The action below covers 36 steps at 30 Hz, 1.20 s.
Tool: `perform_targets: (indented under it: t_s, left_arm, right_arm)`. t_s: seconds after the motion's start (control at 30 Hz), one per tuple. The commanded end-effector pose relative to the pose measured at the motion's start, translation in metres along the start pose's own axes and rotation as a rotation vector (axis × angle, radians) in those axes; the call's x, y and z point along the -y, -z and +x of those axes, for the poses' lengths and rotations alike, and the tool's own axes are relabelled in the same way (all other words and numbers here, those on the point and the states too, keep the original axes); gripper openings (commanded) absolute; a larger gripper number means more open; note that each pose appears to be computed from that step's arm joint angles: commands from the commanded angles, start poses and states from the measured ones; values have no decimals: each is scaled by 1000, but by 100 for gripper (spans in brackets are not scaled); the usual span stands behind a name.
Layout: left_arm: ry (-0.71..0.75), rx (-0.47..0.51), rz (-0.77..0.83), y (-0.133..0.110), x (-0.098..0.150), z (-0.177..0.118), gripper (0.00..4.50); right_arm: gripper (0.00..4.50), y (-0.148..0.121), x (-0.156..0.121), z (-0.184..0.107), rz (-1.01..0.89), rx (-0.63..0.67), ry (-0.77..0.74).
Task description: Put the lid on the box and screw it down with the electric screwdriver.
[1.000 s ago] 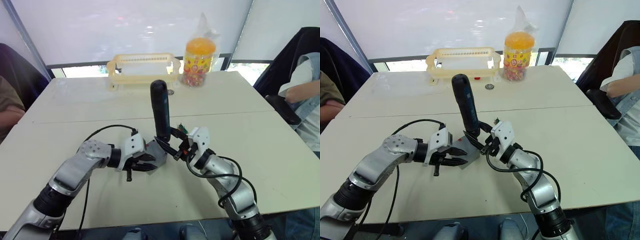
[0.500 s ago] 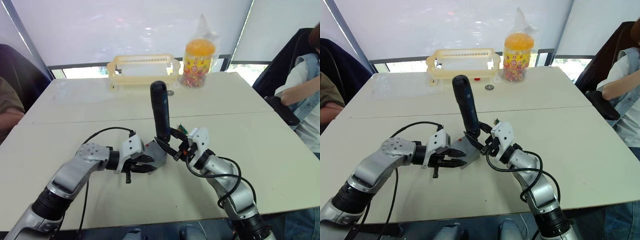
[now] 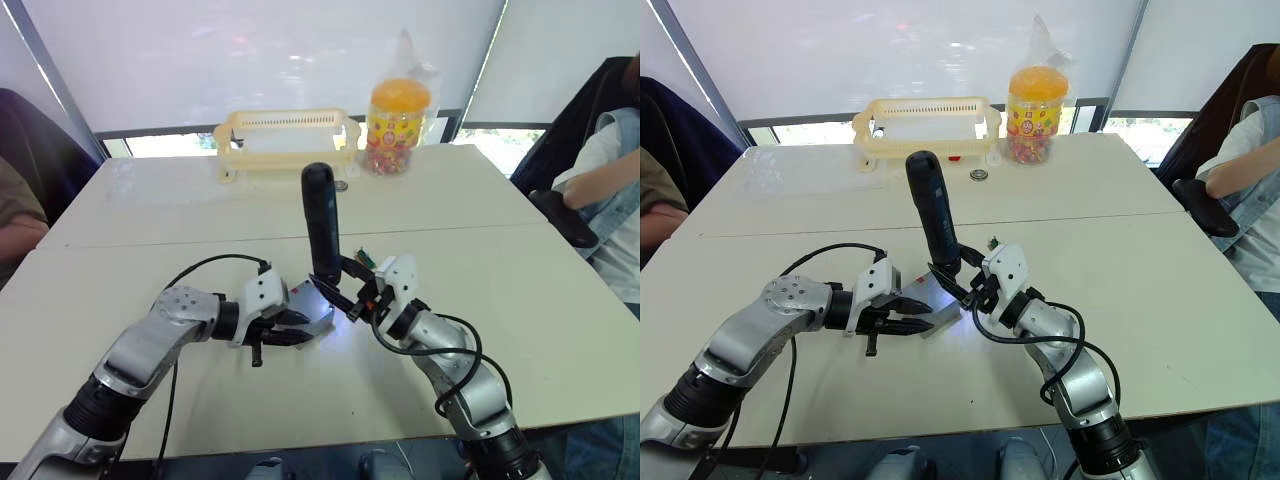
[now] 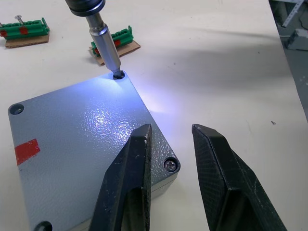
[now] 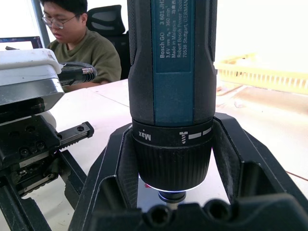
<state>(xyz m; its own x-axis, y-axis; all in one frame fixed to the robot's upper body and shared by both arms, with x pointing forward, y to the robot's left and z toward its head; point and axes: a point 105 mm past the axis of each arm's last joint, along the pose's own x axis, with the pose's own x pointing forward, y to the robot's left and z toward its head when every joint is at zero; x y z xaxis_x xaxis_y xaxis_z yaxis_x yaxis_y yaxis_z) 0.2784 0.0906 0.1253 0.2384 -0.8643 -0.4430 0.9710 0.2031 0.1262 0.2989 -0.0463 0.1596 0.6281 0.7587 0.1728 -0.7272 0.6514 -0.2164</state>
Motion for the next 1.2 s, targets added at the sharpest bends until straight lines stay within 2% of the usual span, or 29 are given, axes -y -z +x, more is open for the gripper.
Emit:
perform_targets:
  t_s: [0.03, 0.33, 0.4, 0.47, 0.57, 0.67, 0.8, 0.93, 1.03, 1.13, 1.2]
  left_arm:
    - [9, -49, -45, 14, 2, 3, 132]
    - [8, -51, -45, 14, 1, 4, 132]
    - [7, -58, -40, 16, 1, 6, 132]
    - [5, -72, -32, 18, 0, 7, 132]
    - [7, -80, -30, 20, -2, 9, 132]
    - [14, -76, -34, 21, -1, 10, 132]
    - [16, -69, -44, 22, 0, 10, 132]
    - [2, -24, -50, 14, -1, 9, 132]
    - [-16, 37, -69, -1, -5, 3, 132]
    - [-24, 72, -56, -19, -6, -13, 132]
    - [-29, 82, -40, -31, -5, -26, 132]
  right_arm:
    - [177, 23, 3, -5, 37, -88, 24]
    - [177, 8, 10, -2, 14, -38, 48]
    - [177, -8, 15, 0, 8, 14, 59]
    - [177, -53, 26, 3, 2, 136, 87]
    - [177, -103, 31, 1, 23, 250, 89]
    - [177, -128, 29, -1, 79, 295, 70]
    - [177, -142, 33, -2, 177, 305, 68]
    - [177, -137, 51, -6, 279, 240, 114]
    - [177, -133, 64, -13, 354, 143, 101]
    - [177, -119, 84, -28, 388, -75, 117]
    - [177, -101, 98, -48, 440, -268, 149]
